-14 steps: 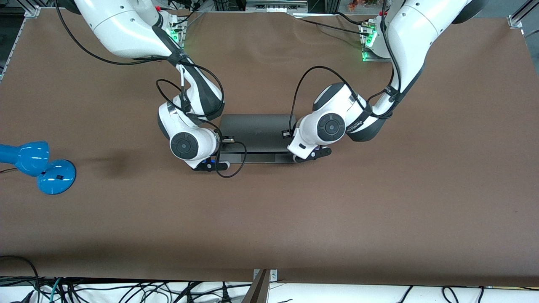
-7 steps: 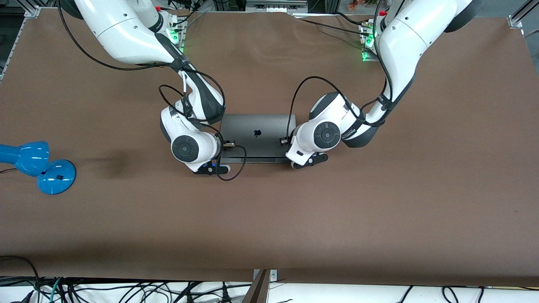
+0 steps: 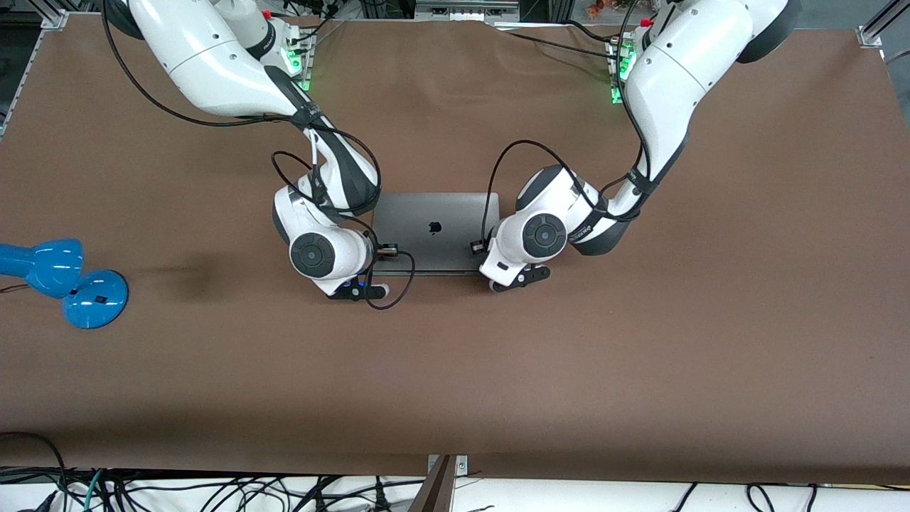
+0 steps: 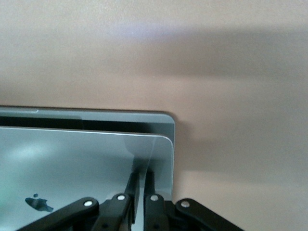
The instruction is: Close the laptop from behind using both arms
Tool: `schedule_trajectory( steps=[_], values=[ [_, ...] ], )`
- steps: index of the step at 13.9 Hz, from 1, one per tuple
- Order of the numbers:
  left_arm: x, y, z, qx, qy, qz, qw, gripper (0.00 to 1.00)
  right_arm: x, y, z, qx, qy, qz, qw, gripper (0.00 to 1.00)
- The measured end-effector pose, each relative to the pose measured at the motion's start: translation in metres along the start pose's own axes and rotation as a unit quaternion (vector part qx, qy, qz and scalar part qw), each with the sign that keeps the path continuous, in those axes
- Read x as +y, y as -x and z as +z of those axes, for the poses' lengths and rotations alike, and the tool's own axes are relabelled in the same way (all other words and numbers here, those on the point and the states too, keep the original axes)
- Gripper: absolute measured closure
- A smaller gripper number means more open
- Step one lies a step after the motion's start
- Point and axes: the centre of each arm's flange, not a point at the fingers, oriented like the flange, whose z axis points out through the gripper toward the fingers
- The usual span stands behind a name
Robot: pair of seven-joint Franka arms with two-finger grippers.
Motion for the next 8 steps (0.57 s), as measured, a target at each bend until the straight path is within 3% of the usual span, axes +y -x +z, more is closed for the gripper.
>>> schedule_trajectory(
  steps=[8],
  values=[
    [0.0031,-0.007,0.0119,0.005,-0.004,-0.002,1.0,0.99,0.0008,-0.0061,0.0113,0.007,-0.006,-0.005,1.0,0.89]
  ],
)
